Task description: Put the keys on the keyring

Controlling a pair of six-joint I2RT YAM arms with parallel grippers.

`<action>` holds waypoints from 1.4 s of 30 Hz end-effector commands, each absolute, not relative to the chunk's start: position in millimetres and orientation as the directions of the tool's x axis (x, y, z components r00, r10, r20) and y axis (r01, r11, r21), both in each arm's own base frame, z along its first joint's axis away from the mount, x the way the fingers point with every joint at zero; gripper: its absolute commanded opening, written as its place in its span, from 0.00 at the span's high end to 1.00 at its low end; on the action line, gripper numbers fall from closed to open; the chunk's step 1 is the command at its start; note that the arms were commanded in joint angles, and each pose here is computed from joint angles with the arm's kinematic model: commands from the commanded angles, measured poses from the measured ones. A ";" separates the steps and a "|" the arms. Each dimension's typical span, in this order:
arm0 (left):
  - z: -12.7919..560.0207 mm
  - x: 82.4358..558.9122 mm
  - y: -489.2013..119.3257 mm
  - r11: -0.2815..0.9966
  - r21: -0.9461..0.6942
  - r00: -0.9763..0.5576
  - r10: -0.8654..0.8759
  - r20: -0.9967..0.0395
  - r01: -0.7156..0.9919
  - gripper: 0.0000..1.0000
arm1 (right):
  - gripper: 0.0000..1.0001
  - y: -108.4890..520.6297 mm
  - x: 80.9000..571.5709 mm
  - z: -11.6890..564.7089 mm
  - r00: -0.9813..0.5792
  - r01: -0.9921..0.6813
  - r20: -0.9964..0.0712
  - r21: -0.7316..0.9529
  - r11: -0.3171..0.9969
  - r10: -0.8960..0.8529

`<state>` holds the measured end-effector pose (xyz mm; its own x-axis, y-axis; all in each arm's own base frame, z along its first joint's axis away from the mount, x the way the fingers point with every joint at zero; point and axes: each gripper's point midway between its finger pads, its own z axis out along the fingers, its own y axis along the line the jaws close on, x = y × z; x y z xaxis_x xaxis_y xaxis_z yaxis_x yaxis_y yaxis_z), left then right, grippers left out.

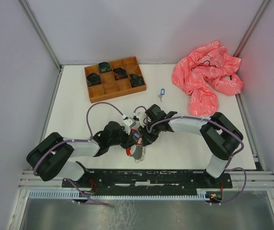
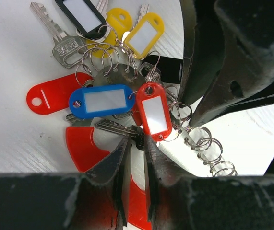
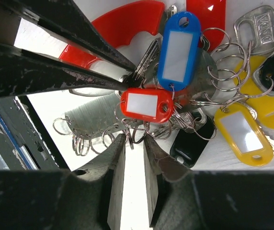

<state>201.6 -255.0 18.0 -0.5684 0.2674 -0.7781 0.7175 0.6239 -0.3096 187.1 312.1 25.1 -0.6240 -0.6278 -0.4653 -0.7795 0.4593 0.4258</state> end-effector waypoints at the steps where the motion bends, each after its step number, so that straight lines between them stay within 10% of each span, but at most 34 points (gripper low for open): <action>1: 15.0 204.7 -254.3 0.652 -0.315 -0.593 0.259 -0.762 0.689 0.77 | 0.70 336.5 183.7 42.5 -0.609 -0.789 -0.499 0.460 0.408 -0.616; 22: 54.0 226.7 -233.8 0.770 -0.304 -0.571 0.094 -0.816 0.562 0.74 | 0.99 343.5 202.1 72.7 -0.458 -0.885 -0.708 0.306 0.351 -0.537; 32: 55.6 207.5 -222.3 0.813 -0.426 -0.717 -0.014 -0.697 0.398 0.67 | 0.65 321.7 201.3 67.7 -0.472 -0.867 -0.695 0.256 0.427 -0.542; 42: 31.0 194.8 -210.0 0.871 -0.422 -0.821 -0.039 -0.569 0.252 0.68 | 0.62 342.8 187.3 63.0 -0.386 -0.917 -0.699 0.220 0.333 -0.601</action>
